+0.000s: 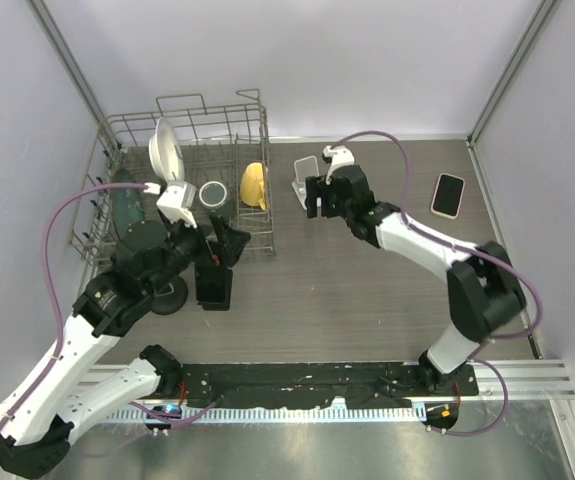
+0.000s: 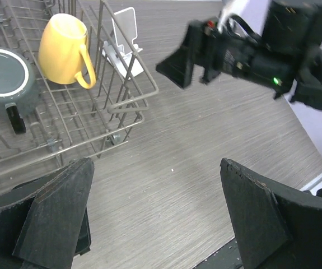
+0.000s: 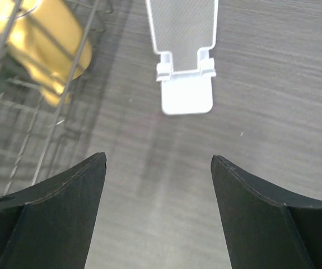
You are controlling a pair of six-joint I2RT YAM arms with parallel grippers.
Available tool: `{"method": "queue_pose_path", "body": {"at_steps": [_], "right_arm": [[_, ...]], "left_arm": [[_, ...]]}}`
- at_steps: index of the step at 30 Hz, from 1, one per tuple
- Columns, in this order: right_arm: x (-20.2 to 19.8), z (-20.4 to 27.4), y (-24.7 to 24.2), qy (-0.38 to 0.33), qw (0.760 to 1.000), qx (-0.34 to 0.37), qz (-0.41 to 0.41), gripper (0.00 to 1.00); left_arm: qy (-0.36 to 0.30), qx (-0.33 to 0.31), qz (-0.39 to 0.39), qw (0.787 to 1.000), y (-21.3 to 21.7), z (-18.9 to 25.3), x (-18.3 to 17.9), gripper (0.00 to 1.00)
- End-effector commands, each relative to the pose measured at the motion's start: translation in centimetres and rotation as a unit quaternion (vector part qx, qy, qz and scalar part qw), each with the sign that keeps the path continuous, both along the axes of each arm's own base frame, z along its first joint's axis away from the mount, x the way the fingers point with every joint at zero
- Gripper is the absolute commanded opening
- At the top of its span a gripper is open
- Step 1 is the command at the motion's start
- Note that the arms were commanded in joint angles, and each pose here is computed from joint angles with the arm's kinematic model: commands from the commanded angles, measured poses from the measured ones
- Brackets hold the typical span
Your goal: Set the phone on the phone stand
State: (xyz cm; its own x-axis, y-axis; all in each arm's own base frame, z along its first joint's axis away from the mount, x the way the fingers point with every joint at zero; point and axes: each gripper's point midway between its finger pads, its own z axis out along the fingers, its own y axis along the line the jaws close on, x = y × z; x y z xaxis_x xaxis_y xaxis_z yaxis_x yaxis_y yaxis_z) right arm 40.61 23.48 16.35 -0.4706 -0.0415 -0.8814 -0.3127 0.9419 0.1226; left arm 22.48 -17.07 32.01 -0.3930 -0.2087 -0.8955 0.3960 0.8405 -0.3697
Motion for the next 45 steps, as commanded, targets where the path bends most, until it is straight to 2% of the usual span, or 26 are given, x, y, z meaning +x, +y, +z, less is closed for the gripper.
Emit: {"method": "queue_pose_path", "body": {"at_steps": [1,5,10,31,34,37,38,40,41,42,43,44,45], "right_arm": [[5.3,0.8,0.2,-0.023,0.999,-0.012,0.019,0.81],[8.9,-1.4,1.6,-0.013,0.999,-0.033,0.038,0.81],[11.5,-1.7,2.8,-0.029,0.997,-0.049,0.054,0.82],[16.9,-2.7,3.3,-0.056,0.995,-0.075,0.034,0.83],[17.0,-2.9,3.4,-0.053,0.996,-0.068,0.028,0.8],[17.1,-3.0,3.7,-0.055,0.996,-0.061,0.031,0.69],[17.1,-3.0,3.8,-0.056,0.996,-0.059,0.032,0.54],[17.0,-2.7,3.8,-0.055,0.997,-0.054,0.029,0.36],[16.9,-2.6,3.6,-0.054,0.997,-0.054,0.024,0.21],[16.7,-1.0,3.3,-0.064,0.996,-0.052,0.018,0.15],[15.9,-1.6,2.9,-0.053,0.997,-0.049,0.005,0.1],[15.4,-0.9,2.3,-0.053,0.997,-0.044,-0.018,0.01],[13.8,-0.2,1.5,-0.051,0.997,-0.045,-0.027,0.01]], "left_arm": [[-0.059,0.004,-0.022,0.998,-0.8,1.4,0.9,1.0],[-0.097,0.021,0.001,0.995,0.6,2.0,1.0,1.0],[-0.115,0.041,0.026,0.992,2.2,0.8,0.9,1.0],[-0.125,0.053,0.041,0.99,3.6,0.4,0.3,1.0],[-0.124,0.055,0.042,0.99,3.6,0.3,0.4,1.0],[-0.123,0.056,0.043,0.99,3.6,0.3,0.5,1.0],[-0.122,0.058,0.044,0.99,3.6,0.2,0.5,1.0],[-0.122,0.059,0.048,0.99,3.8,0.2,0.5,1.0],[-0.123,0.06,0.049,0.989,3.8,0.2,0.5,1.0],[-0.124,0.06,0.051,0.989,4.0,0.2,0.5,1.0],[-0.124,0.06,0.053,0.989,4.0,0.3,0.5,1.0],[-0.126,0.062,0.057,0.988,4.2,0.3,0.6,1.0],[-0.126,0.062,0.059,0.988,4.3,0.3,0.5,1.0]]}}
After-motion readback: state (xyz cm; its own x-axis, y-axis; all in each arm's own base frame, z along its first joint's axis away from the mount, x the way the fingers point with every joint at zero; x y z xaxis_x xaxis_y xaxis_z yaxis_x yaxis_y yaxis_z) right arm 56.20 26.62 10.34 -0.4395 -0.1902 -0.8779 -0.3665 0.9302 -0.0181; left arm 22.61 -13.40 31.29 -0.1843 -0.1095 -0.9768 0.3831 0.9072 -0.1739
